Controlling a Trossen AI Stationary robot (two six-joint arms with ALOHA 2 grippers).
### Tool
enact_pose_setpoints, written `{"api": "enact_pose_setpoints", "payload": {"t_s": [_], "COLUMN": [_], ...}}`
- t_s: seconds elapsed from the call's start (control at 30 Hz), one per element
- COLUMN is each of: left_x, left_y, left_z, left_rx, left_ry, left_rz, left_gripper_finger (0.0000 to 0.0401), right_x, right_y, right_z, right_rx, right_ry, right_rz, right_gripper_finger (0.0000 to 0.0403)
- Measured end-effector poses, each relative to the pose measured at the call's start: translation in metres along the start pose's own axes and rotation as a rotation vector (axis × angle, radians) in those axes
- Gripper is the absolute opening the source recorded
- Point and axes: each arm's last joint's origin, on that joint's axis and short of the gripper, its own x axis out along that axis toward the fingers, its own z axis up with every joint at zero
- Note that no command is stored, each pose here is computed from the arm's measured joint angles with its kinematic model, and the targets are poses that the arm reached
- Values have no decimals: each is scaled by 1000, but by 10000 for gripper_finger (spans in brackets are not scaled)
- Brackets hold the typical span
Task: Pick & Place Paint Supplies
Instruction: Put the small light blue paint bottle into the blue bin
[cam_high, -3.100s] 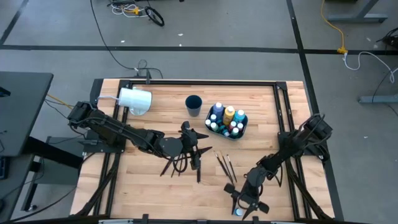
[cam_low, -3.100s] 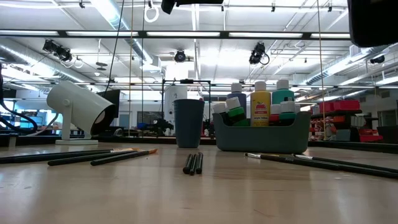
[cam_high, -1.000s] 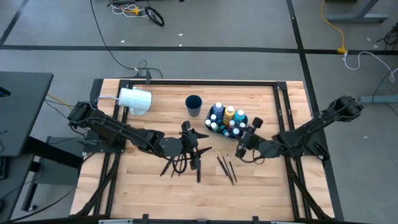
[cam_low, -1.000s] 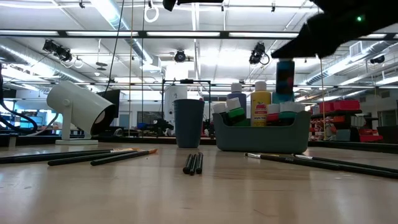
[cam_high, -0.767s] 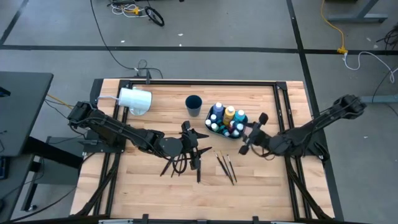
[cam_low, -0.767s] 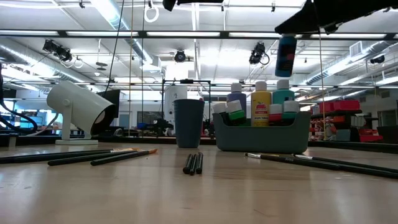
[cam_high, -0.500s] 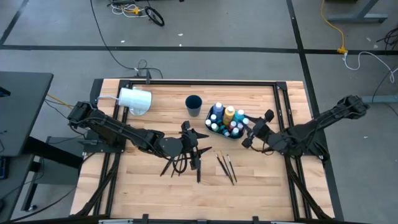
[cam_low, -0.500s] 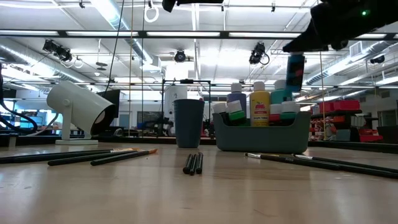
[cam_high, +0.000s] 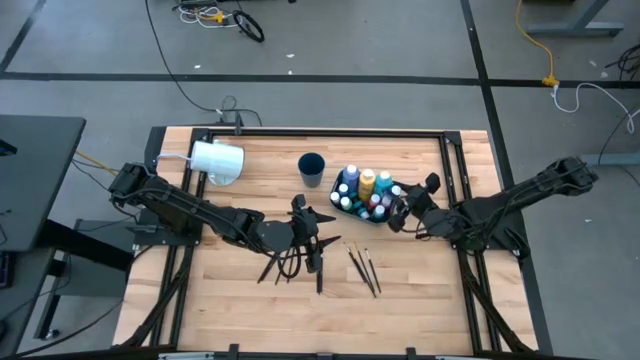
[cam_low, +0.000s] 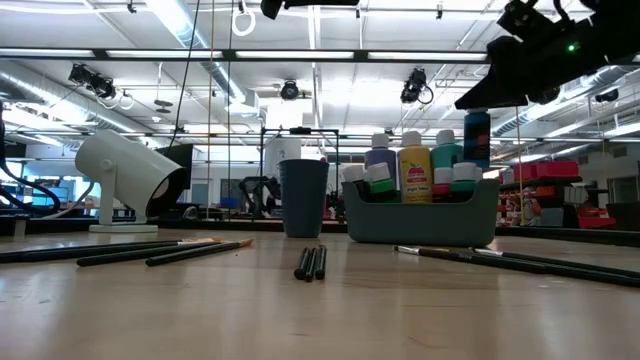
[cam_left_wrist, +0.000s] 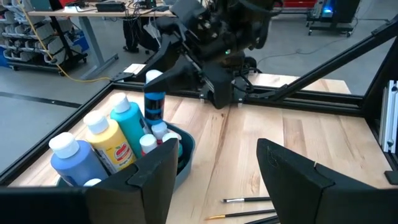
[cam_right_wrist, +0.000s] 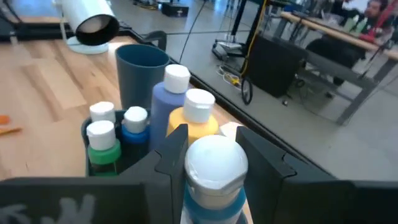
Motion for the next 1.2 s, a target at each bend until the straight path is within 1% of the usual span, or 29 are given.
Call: {"api": "enact_pose_setpoints", "payload": {"t_s": [0.13,0.3,0.43,0.5,0.6,0.73,0.97,1.07,1.2], "left_x": [0,0,0,0,0,0,0,0,0], "left_y": [0,0,0,0,0,0,0,0,0], "left_z": [0,0,0,0,0,0,0,0,0], "left_rx": [0,-1,-1,-1,0,-1,-1,-1,-1], "left_ry": [0,-1,-1,-1,-1,-1,-1,-1,-1], "left_rz": [-1,-1,-1,-1,0,0,0,0,-1], "left_gripper_finger": [229,229,229,229,229,229,229,229,229], "right_x": [5,9,12,13,13,13,14,15,18], "right_y": [-6,-10,-10,-9,-9,-9,-6,-9,-13], "right_z": [-3,-12,-17,-19,-17,-16,-15,-17,-24], "right_rx": [45,76,112,108,121,108,127,139,162], "right_ry": [31,60,111,136,120,119,138,162,239], "right_rz": [-47,-76,-22,15,22,29,106,91,80], "right_gripper_finger": [118,119,119,119,119,119,119,119,119]}}
